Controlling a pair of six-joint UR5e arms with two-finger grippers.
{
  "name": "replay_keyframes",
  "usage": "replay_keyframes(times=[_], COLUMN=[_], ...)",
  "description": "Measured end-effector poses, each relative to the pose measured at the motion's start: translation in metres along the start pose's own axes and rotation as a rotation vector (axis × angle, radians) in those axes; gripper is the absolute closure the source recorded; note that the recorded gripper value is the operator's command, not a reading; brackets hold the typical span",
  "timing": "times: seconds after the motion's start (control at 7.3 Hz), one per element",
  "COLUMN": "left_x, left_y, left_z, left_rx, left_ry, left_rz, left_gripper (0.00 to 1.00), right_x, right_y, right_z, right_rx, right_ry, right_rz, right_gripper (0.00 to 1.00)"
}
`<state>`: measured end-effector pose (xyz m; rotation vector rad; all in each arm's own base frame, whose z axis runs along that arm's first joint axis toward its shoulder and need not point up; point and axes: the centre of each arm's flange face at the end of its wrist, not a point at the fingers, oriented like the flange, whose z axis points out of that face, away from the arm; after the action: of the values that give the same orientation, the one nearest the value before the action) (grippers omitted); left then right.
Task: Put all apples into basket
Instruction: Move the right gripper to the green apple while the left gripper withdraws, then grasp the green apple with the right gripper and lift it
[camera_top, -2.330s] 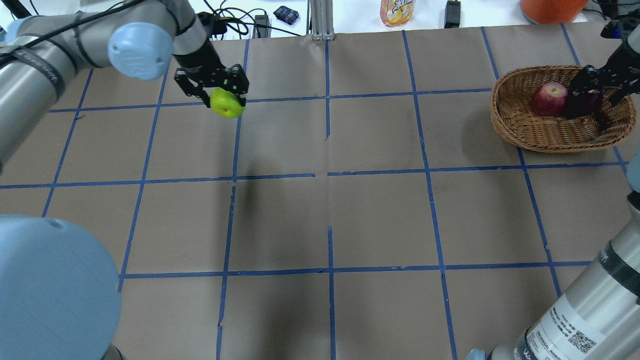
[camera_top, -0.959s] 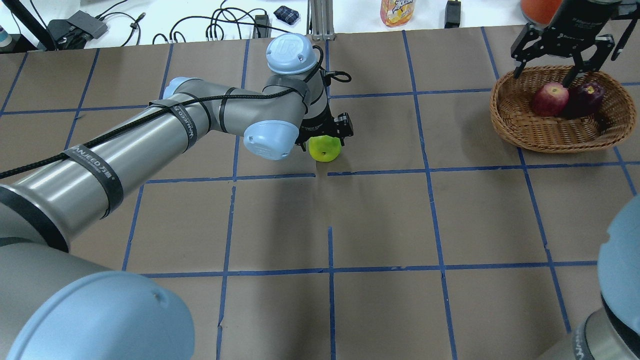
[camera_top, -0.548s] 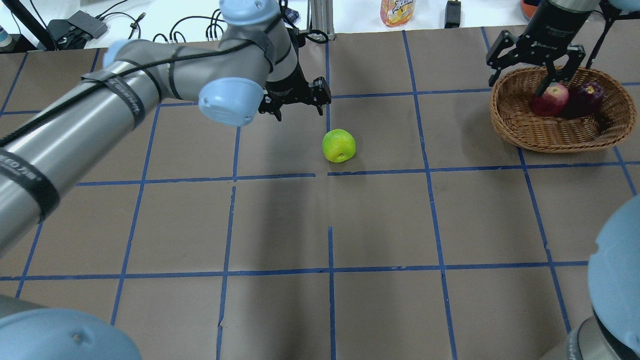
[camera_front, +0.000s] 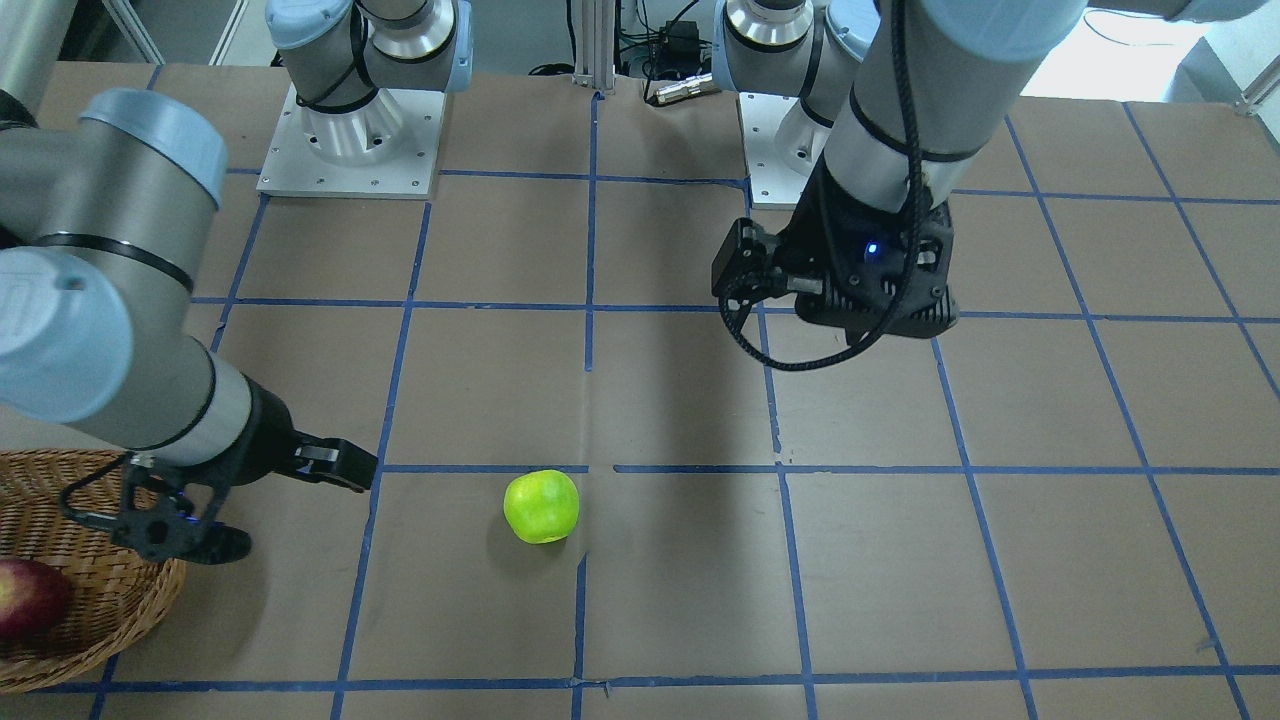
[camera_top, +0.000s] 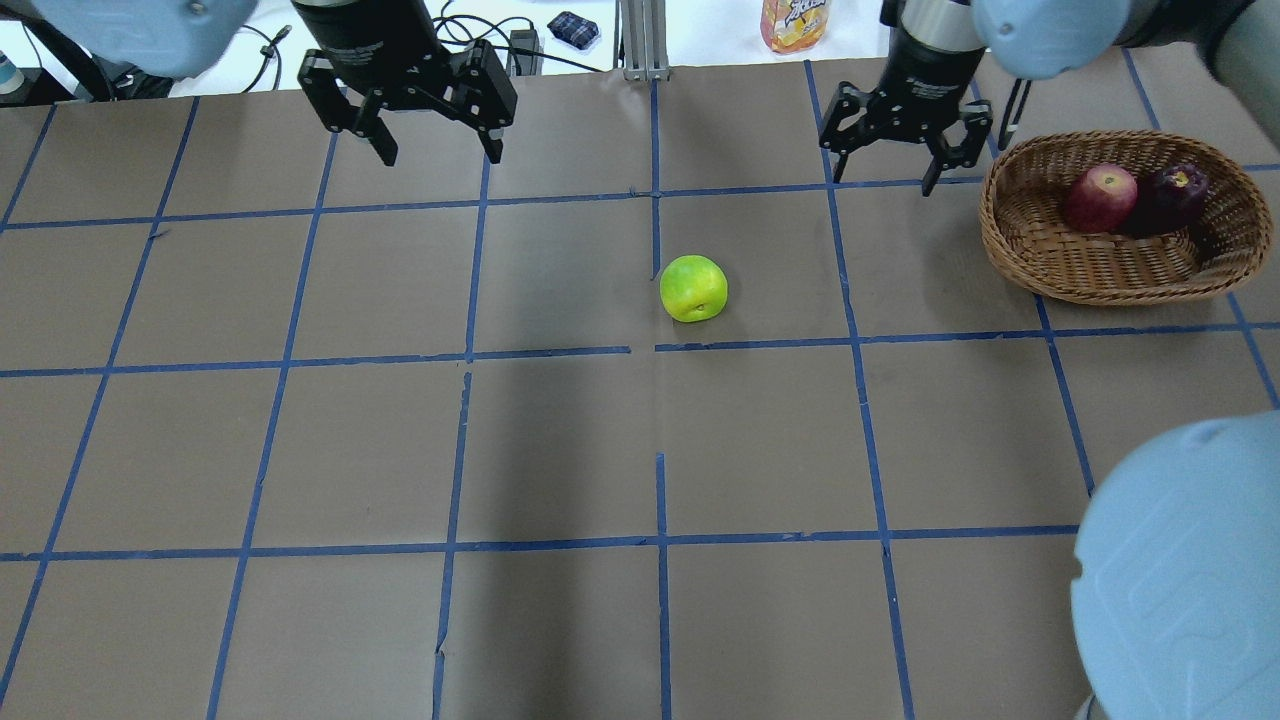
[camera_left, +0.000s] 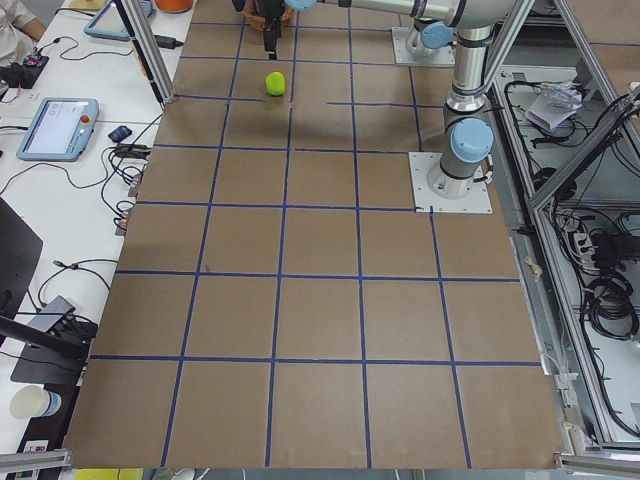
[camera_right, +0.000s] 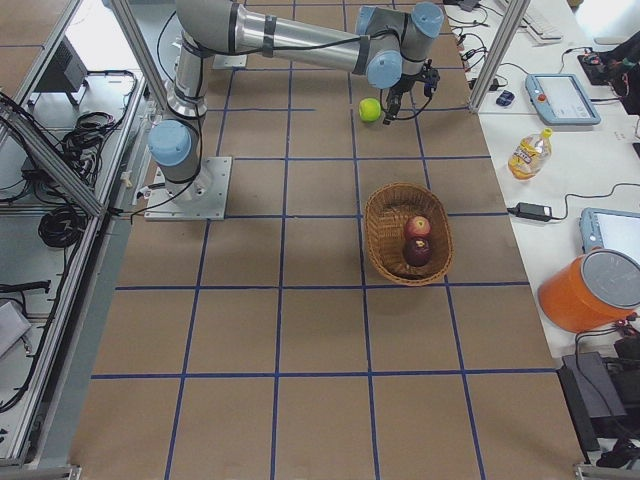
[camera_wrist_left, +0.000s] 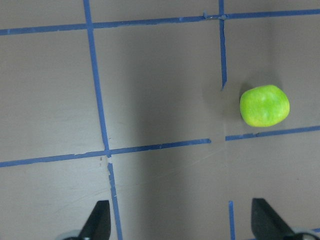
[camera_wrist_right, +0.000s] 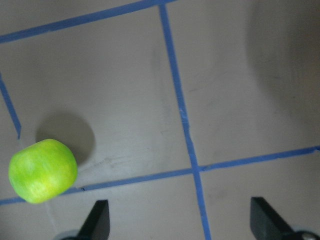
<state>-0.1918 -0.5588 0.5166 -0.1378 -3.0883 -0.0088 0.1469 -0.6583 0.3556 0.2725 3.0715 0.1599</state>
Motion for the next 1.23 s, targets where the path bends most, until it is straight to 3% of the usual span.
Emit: replay_keyframes(times=[0.27, 0.55, 1.23], left_x=[-0.032, -0.055, -0.069], left_y=[0.037, 0.068, 0.08], left_z=[-0.017, -0.016, -0.012], left_rx=[-0.062, -0.081, -0.057], left_ry=[-0.036, -0.066, -0.076], left_rz=[-0.01, 0.006, -0.024], left_gripper=[0.0, 0.0, 0.0], right_x=[-0.071, -0.117, -0.171], right_y=[0.003, 0.008, 0.026], right_z=[0.044, 0.079, 0.136], right_rx=[0.044, 0.068, 0.03], right_ry=[0.0, -0.014, 0.0], right_rz=[-0.015, -0.005, -0.018], right_gripper=[0.0, 0.0, 0.0])
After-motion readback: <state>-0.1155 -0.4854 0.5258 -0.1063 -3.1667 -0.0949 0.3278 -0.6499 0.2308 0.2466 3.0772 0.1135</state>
